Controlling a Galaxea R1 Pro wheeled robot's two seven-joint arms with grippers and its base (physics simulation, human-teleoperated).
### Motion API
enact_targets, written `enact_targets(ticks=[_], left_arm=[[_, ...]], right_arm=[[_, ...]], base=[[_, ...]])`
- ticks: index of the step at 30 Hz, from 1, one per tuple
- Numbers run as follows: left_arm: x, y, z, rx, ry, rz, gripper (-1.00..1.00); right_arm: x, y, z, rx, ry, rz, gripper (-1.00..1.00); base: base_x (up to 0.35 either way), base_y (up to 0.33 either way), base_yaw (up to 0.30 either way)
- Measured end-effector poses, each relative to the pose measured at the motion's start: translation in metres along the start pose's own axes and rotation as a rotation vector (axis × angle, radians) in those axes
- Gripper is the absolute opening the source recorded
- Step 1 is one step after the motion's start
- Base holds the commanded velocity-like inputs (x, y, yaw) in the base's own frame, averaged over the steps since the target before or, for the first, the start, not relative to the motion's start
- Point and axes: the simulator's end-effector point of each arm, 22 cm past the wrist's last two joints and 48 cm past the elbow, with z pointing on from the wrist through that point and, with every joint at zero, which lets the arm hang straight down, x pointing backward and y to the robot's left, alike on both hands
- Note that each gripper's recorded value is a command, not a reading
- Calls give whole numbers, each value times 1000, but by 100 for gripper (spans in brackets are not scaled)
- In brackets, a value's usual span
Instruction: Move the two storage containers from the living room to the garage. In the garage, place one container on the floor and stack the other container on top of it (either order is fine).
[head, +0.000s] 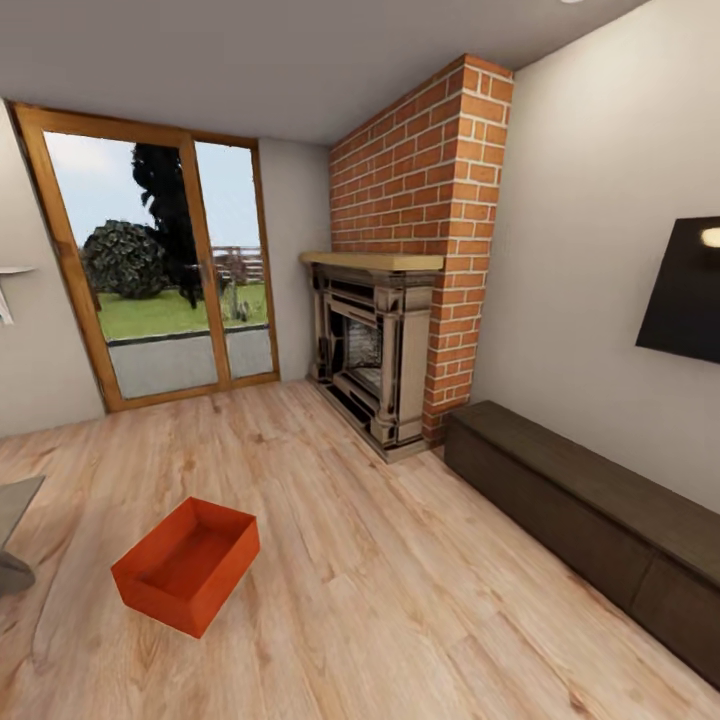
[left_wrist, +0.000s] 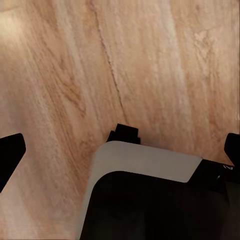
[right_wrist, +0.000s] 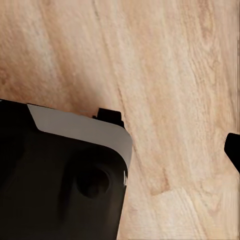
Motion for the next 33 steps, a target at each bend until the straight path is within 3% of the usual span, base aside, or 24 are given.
enact_targets(ticks=[20, 33], left_arm=[[0, 0, 0, 0, 1, 0, 100], [0, 0, 0, 0, 1, 0, 100]], right_arm=[[-1, 3, 0, -9, -3, 7, 100], [-1, 0, 0, -5, -3, 2, 100]], base=[[300, -191, 4], [300, -194, 237]])
